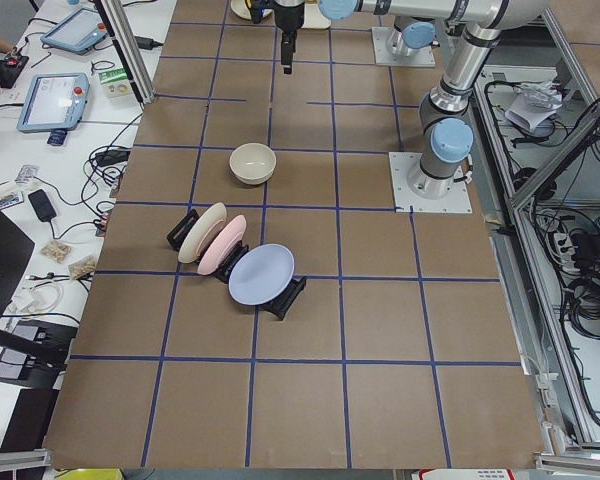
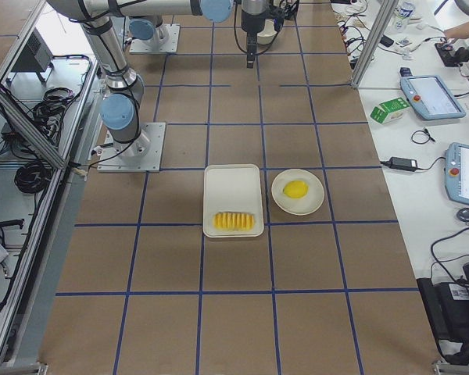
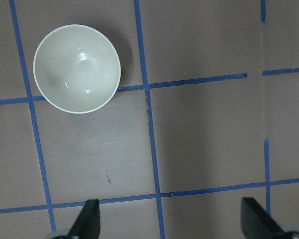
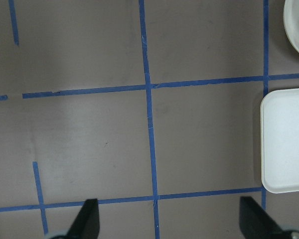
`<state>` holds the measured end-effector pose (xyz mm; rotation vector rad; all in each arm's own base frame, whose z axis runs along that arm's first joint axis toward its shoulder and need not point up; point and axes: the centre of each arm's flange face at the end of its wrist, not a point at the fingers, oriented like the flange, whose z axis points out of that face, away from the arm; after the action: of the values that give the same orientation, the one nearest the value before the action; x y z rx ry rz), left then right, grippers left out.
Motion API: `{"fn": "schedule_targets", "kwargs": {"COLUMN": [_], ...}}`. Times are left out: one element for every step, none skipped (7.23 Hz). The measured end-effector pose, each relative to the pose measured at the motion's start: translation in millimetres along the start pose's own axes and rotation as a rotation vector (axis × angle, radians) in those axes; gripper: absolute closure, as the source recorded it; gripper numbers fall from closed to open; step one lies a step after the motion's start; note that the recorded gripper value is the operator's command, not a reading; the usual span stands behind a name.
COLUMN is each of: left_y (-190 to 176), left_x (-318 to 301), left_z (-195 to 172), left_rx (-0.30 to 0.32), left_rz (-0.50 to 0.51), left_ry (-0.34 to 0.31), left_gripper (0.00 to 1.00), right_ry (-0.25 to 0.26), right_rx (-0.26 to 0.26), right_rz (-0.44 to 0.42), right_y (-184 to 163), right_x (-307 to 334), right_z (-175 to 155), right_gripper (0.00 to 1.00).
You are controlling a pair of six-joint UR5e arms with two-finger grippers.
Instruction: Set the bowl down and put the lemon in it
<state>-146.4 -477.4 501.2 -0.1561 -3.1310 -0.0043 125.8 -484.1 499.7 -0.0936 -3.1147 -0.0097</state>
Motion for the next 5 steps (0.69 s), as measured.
{"fn": "schedule_targets", "kwargs": {"left_y": [0.0,-0.1,-0.2,-0.4,-0.6], "left_x": [0.0,0.1,0.0,-0.2,-0.3], "left_z": [0.3,0.4,0.5,0.4,0.3], "left_rx": [0.0,0.0,0.001,0.003,0.004], "left_rz": [0.002,0.003,0.004,0.004,0.005], "left_ry": [0.0,0.001,0.002,0.003,0.003], "left_gripper": [0.0,0.0,0.0,0.0,0.0], "right_ry": [0.001,0.003,0.007,0.008,0.009], "right_rx": [-0.003,-0.005,-0.008,-0.009,-0.005], "right_rz": [0.0,0.001,0.002,0.002,0.003], "right_y": [0.2,0.5,0.8,0.5,-1.5], "right_x": [0.1,0.3,0.6,0.9,3.1], "right_z": [0.7,1.4,1.9,2.3,2.8], "right_gripper": [0.0,0.0,0.0,0.0,0.0]}}
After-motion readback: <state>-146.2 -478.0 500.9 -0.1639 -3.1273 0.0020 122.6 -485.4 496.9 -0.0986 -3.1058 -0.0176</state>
